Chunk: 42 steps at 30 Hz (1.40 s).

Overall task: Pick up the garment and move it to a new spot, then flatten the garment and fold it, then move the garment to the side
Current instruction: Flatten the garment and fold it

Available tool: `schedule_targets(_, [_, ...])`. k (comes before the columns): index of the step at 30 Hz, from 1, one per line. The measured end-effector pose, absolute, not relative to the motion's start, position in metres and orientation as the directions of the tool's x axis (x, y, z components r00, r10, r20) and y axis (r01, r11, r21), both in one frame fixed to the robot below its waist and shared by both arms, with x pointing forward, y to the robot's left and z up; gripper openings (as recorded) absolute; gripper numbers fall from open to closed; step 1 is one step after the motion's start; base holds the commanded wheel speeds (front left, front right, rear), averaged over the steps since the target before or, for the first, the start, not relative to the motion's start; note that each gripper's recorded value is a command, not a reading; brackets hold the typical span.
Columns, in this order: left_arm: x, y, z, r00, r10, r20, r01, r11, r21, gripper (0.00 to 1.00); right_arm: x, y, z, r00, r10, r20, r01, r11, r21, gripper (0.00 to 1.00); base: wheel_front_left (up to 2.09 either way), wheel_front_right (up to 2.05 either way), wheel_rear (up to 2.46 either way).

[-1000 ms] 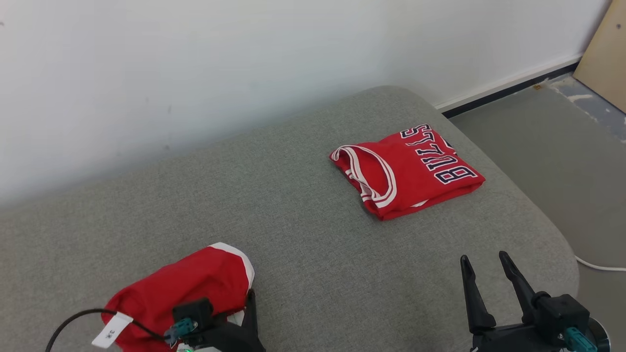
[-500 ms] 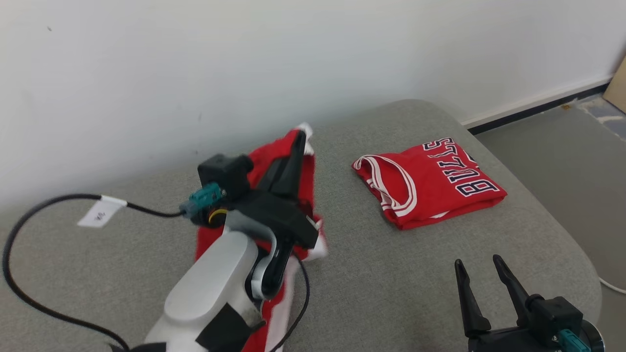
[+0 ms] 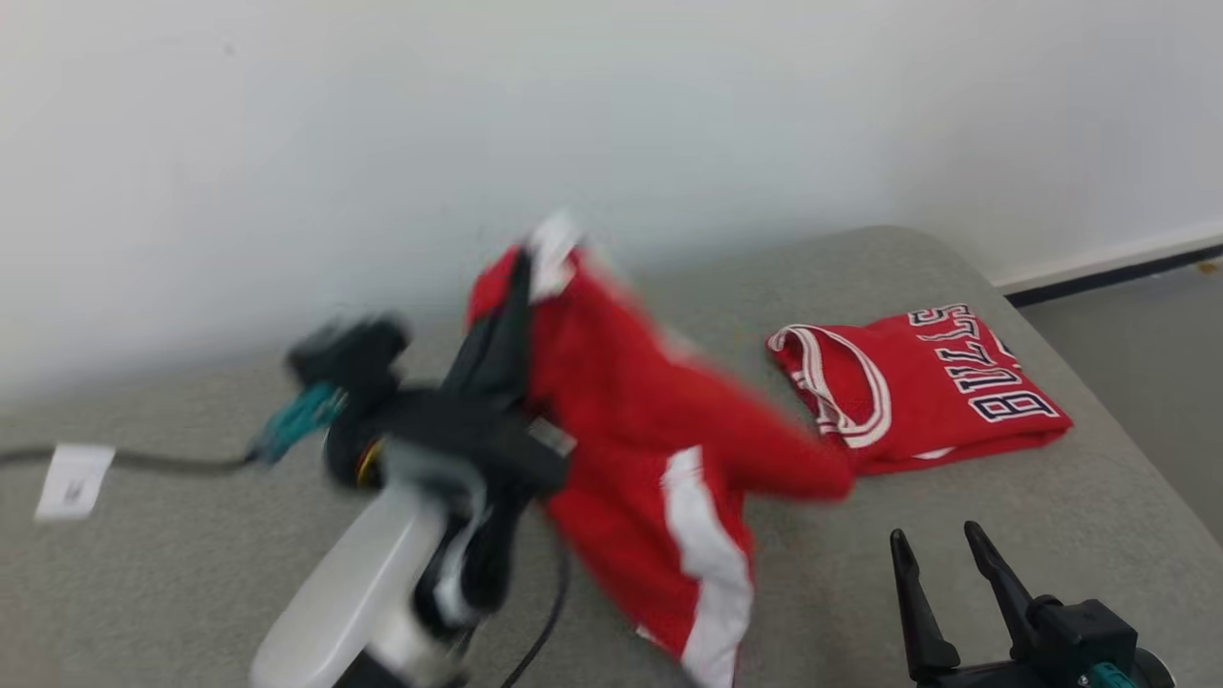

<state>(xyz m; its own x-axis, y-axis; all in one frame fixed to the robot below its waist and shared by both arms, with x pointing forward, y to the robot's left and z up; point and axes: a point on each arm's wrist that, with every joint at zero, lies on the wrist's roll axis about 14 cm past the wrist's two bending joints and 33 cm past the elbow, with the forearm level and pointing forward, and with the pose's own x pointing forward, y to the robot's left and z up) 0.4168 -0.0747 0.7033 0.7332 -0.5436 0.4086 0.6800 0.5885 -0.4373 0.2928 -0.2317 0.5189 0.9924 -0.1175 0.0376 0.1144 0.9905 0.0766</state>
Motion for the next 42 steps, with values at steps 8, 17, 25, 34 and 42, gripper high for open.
schedule_targets(8, [0.410, 0.061, 0.513, 0.943, -0.308, -0.123, 0.198, 0.821, -0.535, 0.00, 0.309, -0.210, 0.521, 0.998, -0.041, 0.042, 0.037, 0.996, 0.079, 1.00, 0.00, 0.00, 0.00])
schedule_targets(17, [0.411, 0.158, 0.467, 0.975, 0.009, -0.224, -0.105, 0.900, -0.424, 1.00, 0.324, -0.190, 0.518, 0.999, 0.028, 0.027, -0.030, 0.997, 0.075, 1.00, 0.00, 0.00, 0.00])
schedule_targets(25, [0.383, 0.108, 0.417, 0.858, -0.195, -0.475, -0.123, 0.820, -0.559, 1.00, 0.325, -0.188, 0.519, 0.999, 0.035, 0.032, -0.038, 0.996, 0.077, 1.00, 0.00, 0.00, 0.00])
schedule_targets(34, [0.361, 0.040, 0.449, 0.805, -0.439, -0.398, 0.069, 0.736, -0.673, 1.00, 0.323, -0.188, 0.519, 0.999, 0.033, 0.041, -0.036, 0.995, 0.092, 1.00, 0.00, 0.00, 0.00])
schedule_targets(42, [0.350, 0.048, 0.445, 0.822, -0.385, -0.419, 0.242, 0.903, -0.356, 1.00, 0.324, -0.185, 0.517, 0.998, 0.042, 0.043, -0.046, 0.994, 0.101, 1.00, 0.00, 0.00, 0.00])
